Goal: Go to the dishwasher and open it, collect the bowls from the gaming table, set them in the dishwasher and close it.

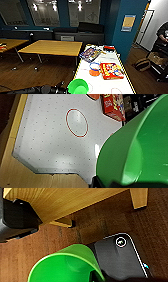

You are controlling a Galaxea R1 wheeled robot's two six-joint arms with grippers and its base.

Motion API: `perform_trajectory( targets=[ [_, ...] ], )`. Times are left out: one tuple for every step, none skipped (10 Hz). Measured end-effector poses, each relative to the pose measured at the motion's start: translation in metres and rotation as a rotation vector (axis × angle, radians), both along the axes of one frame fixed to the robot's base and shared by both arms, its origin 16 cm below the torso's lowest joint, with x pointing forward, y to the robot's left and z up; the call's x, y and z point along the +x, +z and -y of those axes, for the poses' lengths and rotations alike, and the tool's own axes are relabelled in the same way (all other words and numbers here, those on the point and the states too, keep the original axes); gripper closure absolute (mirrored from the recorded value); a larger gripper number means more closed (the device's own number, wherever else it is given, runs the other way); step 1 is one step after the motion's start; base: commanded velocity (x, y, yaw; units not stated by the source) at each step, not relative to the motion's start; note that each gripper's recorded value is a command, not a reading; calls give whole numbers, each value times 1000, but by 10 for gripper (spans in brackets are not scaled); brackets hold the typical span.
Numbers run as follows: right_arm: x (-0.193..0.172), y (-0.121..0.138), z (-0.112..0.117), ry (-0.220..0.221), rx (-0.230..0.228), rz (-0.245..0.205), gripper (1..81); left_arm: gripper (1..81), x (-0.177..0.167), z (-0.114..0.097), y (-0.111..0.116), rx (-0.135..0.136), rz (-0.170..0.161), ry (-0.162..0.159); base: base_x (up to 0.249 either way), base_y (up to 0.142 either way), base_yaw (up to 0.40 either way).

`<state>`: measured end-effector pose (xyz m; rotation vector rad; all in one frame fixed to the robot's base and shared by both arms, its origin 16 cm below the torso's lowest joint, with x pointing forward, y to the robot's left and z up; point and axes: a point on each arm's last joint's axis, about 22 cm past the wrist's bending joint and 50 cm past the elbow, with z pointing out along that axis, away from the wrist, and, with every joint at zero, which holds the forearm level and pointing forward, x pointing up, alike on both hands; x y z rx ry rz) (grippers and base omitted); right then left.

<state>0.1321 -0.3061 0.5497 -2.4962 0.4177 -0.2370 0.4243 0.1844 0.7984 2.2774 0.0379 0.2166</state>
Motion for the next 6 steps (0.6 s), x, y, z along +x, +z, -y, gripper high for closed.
perform_trajectory(
  targets=[
    [2, 0, -6, 1, 8, 2, 811, 811, -12, -7, -13, 7, -2, 5, 0, 0, 0],
    [12, 1, -14, 4, 17, 14, 811, 811, -27, -13, -27, 13, -10, 12, 0, 0, 0],
    [27, 6, -21, 6, 32, 36, 811, 811, -43, -20, -40, 17, -14, 19, 0, 0, 0],
    [43, 14, -30, 11, 52, 57, 811, 811, -59, -27, -48, 20, -14, 24, 0, 0, 0],
    [48, 19, -41, 25, 66, 54, 811, 811, -70, -31, -46, 14, -7, 26, 0, 0, 0],
    [48, 21, -46, 35, 73, 46, 811, 811, -74, -33, -39, 6, 13, 27, 0, 0, 0]
  ],
)
